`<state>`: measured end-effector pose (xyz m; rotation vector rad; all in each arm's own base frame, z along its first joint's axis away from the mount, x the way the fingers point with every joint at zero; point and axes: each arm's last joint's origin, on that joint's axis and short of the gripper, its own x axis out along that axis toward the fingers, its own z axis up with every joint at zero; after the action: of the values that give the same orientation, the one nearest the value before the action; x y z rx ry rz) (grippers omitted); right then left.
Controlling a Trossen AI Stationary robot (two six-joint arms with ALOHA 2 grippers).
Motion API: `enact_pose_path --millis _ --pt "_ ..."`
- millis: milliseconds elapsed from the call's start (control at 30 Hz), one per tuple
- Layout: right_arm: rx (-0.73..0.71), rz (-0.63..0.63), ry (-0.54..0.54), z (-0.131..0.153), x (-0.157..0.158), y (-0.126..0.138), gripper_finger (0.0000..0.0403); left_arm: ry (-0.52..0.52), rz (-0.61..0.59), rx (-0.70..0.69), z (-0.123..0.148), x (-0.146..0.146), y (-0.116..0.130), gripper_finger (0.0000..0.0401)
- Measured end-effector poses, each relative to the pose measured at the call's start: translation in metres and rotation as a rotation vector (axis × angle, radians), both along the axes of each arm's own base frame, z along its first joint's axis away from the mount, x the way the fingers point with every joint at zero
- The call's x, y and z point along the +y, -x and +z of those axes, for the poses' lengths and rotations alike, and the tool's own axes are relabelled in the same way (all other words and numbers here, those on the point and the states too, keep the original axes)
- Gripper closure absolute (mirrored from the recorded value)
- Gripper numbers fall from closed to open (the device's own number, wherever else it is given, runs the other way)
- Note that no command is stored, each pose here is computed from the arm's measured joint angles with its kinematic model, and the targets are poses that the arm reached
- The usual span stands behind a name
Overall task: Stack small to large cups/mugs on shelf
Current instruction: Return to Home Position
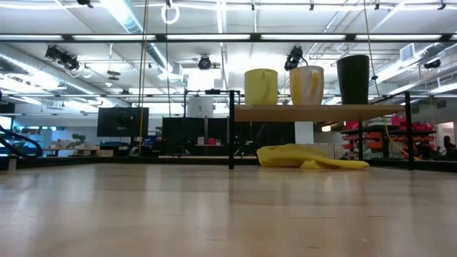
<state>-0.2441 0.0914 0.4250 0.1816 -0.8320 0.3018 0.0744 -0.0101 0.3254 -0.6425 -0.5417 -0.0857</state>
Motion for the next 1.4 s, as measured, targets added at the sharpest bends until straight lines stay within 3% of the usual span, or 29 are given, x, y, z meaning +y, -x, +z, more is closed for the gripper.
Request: enact_pose_path --millis 67,233,333,533,667,800,900,1000,1333,1400 --pt "0.020 0.066 0.005 0.003 -0.025 -0.011 0.0298 0.000 0.000 0.000 0.000 0.000 0.000 0.0361" --pt "0.136 0.276 0.066 0.007 -0.064 -0.092 0.0298 0.000 -0.001 0.004 0.000 0.000 -0.001 0.0368" --pt "0.030 0.387 0.154 0.003 -0.069 -0.122 0.0298 0.004 -0.005 0.012 -0.001 -0.001 -0.002 0.0371" --pt "-0.006 0.507 0.123 -0.019 -0.071 -0.178 0.0298 0.002 -0.006 0.022 -0.002 -0.001 -0.003 0.0365" --pt "-0.056 0.512 0.107 -0.039 -0.070 -0.205 0.0298 -0.007 -0.021 0.018 -0.001 -0.001 -0.002 0.0361" --pt "-0.209 0.560 0.187 -0.047 -0.070 -0.201 0.0298 -0.007 -0.021 0.014 -0.001 -0.001 -0.001 0.0363" --pt "-0.212 0.642 0.246 -0.049 -0.069 -0.195 0.0298 -0.025 -0.009 0.000 0.000 0.000 0.002 0.0367" --pt "-0.276 0.601 0.285 -0.050 -0.067 -0.188 0.0298 -0.033 -0.003 -0.005 -0.001 0.000 0.003 0.0371" --pt "-0.182 0.580 0.203 -0.067 -0.070 -0.214 0.0298 -0.059 0.045 -0.142 -0.021 0.008 0.033 0.0365" --pt "-0.173 0.578 0.197 -0.069 -0.070 -0.217 0.0298 -0.062 0.045 -0.133 -0.029 0.007 0.029 0.0363"
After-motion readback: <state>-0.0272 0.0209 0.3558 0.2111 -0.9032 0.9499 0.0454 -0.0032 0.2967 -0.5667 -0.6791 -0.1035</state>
